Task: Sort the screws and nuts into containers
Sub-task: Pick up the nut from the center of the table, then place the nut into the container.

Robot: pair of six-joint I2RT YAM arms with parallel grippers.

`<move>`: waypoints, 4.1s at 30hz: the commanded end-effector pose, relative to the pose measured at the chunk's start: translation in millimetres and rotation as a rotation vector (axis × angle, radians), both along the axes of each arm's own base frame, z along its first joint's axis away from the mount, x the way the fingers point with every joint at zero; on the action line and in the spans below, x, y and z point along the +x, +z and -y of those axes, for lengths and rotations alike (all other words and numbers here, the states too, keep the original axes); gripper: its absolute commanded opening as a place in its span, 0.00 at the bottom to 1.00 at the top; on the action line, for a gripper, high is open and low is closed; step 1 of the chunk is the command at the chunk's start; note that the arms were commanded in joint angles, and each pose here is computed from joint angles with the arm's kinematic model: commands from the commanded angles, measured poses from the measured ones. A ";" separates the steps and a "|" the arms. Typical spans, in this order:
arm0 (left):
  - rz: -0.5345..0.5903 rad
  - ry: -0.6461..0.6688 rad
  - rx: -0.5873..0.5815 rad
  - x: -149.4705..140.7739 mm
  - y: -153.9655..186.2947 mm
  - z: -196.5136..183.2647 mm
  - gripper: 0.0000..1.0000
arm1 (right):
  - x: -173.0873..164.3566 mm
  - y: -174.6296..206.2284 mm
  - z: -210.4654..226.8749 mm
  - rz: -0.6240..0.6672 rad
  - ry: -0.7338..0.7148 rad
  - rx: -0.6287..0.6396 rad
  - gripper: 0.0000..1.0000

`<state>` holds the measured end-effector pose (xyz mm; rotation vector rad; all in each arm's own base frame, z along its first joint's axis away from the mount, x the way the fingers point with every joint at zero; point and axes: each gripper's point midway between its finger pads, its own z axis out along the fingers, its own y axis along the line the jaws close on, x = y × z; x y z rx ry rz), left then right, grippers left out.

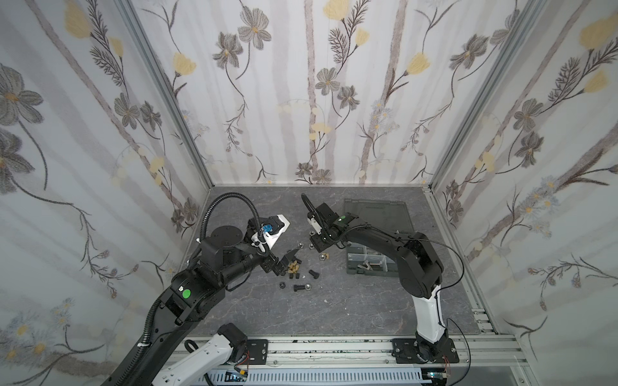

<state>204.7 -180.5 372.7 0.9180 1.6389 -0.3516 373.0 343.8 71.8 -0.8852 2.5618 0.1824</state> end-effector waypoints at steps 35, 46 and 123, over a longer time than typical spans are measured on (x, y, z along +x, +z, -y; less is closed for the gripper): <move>0.020 0.002 0.007 0.2 1.6 -1.5 1.00 | 8.8 -63.1 2.1 -0.071 0.055 -0.123 0.46; 0.022 0.009 0.012 0.6 0.6 -2.8 1.00 | -0.6 -70.9 16.8 -0.111 0.045 -0.148 0.44; 0.023 -0.010 0.002 1.6 5.1 2.4 1.00 | -4.1 42.7 110.6 0.030 -0.152 -0.077 0.50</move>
